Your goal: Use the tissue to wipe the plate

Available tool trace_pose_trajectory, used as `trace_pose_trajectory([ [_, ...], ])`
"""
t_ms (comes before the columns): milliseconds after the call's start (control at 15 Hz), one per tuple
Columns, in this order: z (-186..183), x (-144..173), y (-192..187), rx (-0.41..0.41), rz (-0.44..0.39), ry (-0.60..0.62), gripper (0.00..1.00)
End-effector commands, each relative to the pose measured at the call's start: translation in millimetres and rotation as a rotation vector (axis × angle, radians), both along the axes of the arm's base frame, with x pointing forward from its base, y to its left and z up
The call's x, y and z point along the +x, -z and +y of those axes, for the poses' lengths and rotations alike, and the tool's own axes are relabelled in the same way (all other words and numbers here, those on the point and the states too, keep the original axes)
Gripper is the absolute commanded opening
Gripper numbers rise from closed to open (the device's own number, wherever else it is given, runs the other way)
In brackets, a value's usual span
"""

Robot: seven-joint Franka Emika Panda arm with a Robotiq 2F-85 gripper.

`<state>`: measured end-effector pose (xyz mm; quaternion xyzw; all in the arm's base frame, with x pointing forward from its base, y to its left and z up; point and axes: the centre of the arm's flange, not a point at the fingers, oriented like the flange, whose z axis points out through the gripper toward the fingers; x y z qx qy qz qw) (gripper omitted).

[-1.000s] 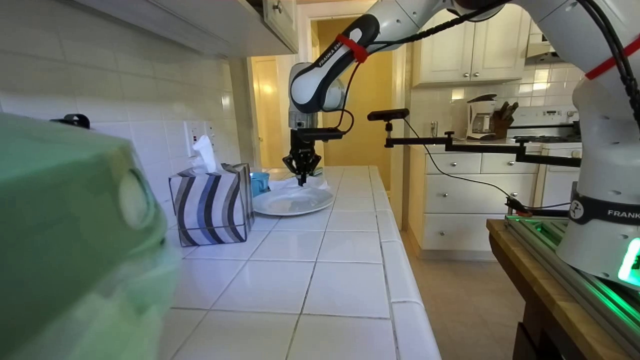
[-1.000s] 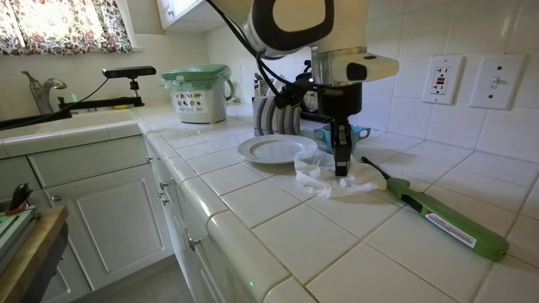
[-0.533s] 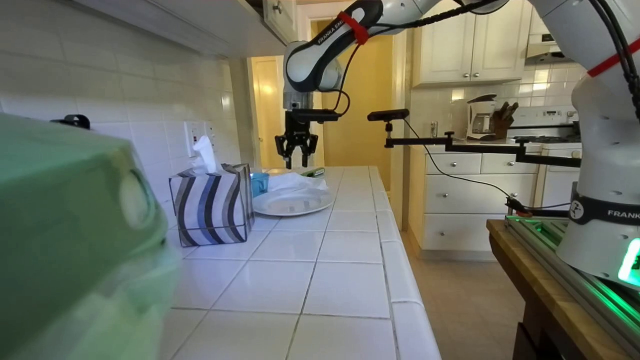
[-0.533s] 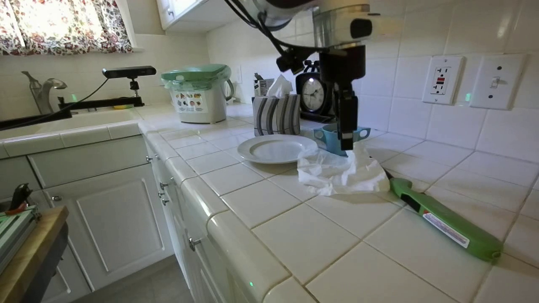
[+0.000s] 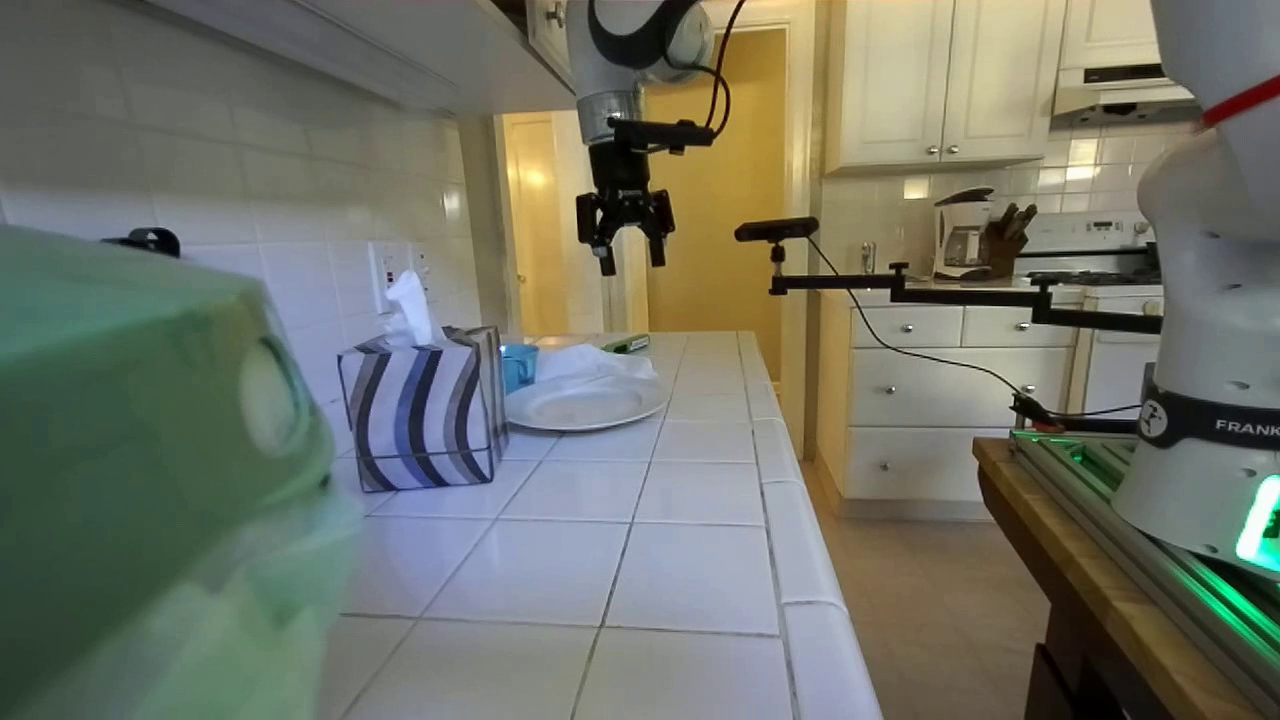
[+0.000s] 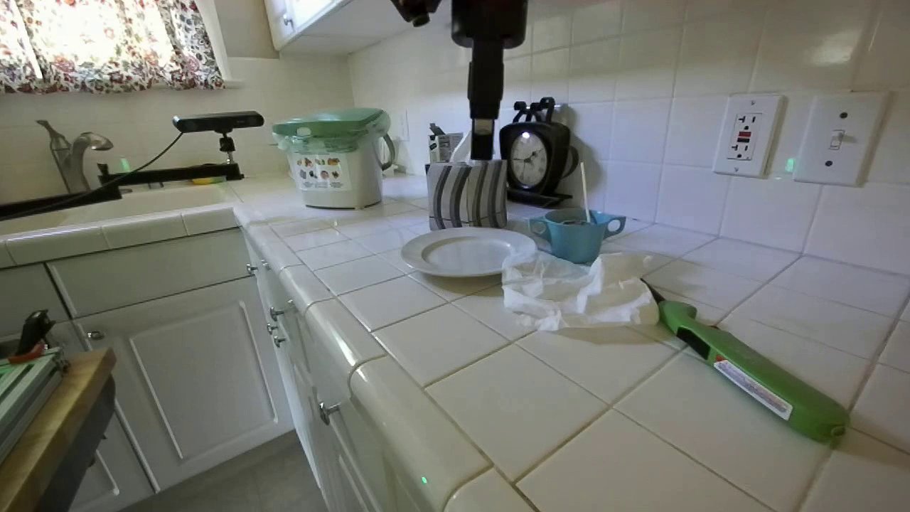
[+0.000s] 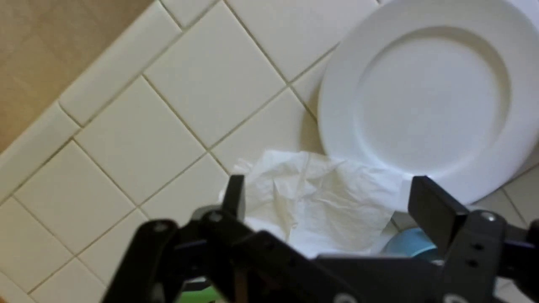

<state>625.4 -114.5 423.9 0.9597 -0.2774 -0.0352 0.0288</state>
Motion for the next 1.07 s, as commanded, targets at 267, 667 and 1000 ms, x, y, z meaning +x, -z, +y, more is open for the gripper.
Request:
trace_pose_trajectory([
  [267, 23.3, -53.3, -46.7, -0.031, -0.059, -0.086, 1.0],
  [667, 25.3, -47.1, -63.7, -0.03, -0.149, -0.112, 1.0],
  [1000, 25.7, -48.6, -61.6, -0.031, -0.158, -0.122, 1.0],
])
